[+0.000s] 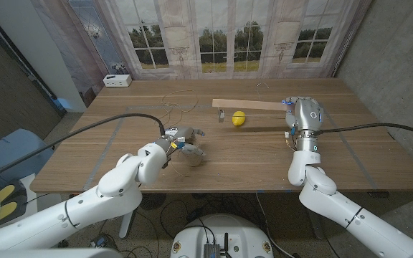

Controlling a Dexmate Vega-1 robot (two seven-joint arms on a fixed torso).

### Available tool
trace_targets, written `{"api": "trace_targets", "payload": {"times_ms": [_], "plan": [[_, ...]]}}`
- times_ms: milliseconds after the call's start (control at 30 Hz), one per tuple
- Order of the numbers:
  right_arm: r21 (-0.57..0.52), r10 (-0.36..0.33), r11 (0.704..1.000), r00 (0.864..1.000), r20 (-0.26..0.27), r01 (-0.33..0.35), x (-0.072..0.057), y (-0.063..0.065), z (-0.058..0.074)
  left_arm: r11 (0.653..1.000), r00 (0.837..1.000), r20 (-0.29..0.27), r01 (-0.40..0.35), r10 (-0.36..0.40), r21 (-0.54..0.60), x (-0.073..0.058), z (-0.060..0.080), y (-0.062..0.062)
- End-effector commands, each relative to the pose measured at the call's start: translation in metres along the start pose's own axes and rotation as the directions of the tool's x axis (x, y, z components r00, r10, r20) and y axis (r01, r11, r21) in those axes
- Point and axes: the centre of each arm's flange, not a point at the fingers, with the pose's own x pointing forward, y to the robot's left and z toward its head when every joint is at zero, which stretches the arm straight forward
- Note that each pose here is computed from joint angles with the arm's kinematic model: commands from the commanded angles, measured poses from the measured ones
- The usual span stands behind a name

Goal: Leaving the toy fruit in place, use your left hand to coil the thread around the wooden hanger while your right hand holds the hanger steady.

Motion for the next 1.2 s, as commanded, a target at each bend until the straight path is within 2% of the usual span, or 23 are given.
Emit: {"api": "trace_targets", "payload": {"times_ms": [33,267,367,433,533,700,800,967,1067,1200], "plan": [[0.000,0.004,1.000,1.000,0.008,-0.004,0.005,0.003,0.001,0.998,0.997,-0.073,-0.014,0.018,0.062,0.002,-0.001,0.002],[-0.004,0.013,1.000,1.000,0.016,-0.013,0.009,0.006,0.004,0.988,0.985,-0.085,-0.145,0.150,0.056,-0.003,-0.007,0.006],[-0.005,0.017,1.000,1.000,0.018,-0.016,0.010,0.008,0.005,0.974,0.970,-0.093,-0.223,0.227,0.049,-0.006,-0.010,0.008],[-0.003,0.019,1.000,1.000,0.018,-0.019,0.010,0.009,0.006,0.959,0.953,-0.108,-0.279,0.283,0.050,-0.009,-0.013,0.010],[-0.001,0.021,1.000,1.000,0.019,-0.021,0.011,0.010,0.007,0.927,0.917,-0.135,-0.370,0.376,0.064,-0.015,-0.017,0.012],[0.007,0.019,1.000,1.000,0.019,-0.019,0.010,0.011,0.008,0.859,0.840,-0.183,-0.500,0.511,0.105,-0.023,-0.023,0.015],[0.028,0.013,1.000,1.000,0.002,-0.013,0.011,0.011,0.007,0.832,0.803,-0.217,-0.541,0.555,0.126,-0.026,-0.028,0.018],[0.103,0.009,0.995,0.998,-0.054,-0.003,0.011,0.009,0.000,0.788,0.747,-0.259,-0.602,0.613,0.130,-0.030,-0.038,0.023],[0.145,0.007,0.989,0.997,-0.081,0.005,0.010,0.008,-0.002,0.758,0.714,-0.268,-0.640,0.647,0.123,-0.031,-0.045,0.026],[0.181,0.003,0.983,0.995,-0.101,0.015,0.010,0.007,-0.004,0.703,0.661,-0.273,-0.705,0.699,0.094,-0.030,-0.055,0.031]]}}
